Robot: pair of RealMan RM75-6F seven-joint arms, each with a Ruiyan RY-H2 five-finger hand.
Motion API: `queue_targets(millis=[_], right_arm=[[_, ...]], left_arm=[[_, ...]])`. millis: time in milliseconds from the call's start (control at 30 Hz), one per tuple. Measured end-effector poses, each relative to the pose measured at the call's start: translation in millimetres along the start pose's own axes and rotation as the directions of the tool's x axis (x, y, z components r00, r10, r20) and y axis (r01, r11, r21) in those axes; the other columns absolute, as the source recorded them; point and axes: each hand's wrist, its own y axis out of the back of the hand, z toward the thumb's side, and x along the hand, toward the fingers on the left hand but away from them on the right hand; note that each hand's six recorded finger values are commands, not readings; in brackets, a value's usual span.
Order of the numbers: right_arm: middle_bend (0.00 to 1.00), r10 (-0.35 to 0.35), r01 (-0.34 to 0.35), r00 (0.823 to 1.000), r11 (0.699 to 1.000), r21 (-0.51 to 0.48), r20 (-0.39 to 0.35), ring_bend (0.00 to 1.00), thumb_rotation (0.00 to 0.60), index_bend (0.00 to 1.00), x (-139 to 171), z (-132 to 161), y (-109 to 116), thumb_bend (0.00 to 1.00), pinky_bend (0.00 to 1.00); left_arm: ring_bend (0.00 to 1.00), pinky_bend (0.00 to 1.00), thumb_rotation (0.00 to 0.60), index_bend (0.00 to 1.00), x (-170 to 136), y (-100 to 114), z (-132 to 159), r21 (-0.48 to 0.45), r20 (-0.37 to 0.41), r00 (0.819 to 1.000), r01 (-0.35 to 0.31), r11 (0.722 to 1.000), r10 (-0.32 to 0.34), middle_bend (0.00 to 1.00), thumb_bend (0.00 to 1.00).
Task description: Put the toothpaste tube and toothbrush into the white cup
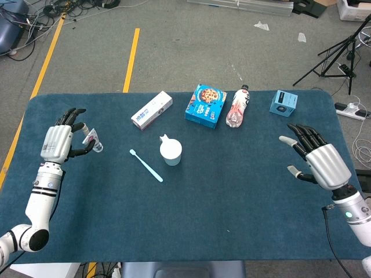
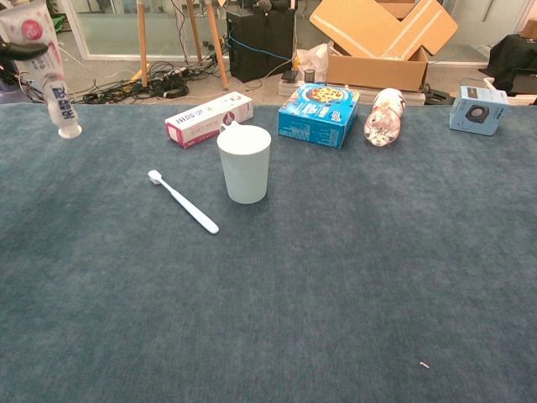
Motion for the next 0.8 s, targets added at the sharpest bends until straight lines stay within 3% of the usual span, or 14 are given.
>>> queue_targets(millis=[300,800], right_arm=[[0.0,-0.018,0.018,1.0,1.0,-0.008,0.01,0.0,0.6,0.22,7,-6,7,0.2,0.13],[0.0,-0.049,0.051,0.997,0.998,-0.028,0.053,0.0,0.6,0.22,24,-26,18,0.2,0.13]], left_arm=[[0.09,0.19,0.6,0.9,16,18,57,-0.082,0.061,0.998,0.018,0.996,-0.013,0.17,0.66],[0.09,0.19,0.6,0.9,35,-2,134,-0.132,0.147,0.987,0.091,0.987,-0.072,0.17,0.66]])
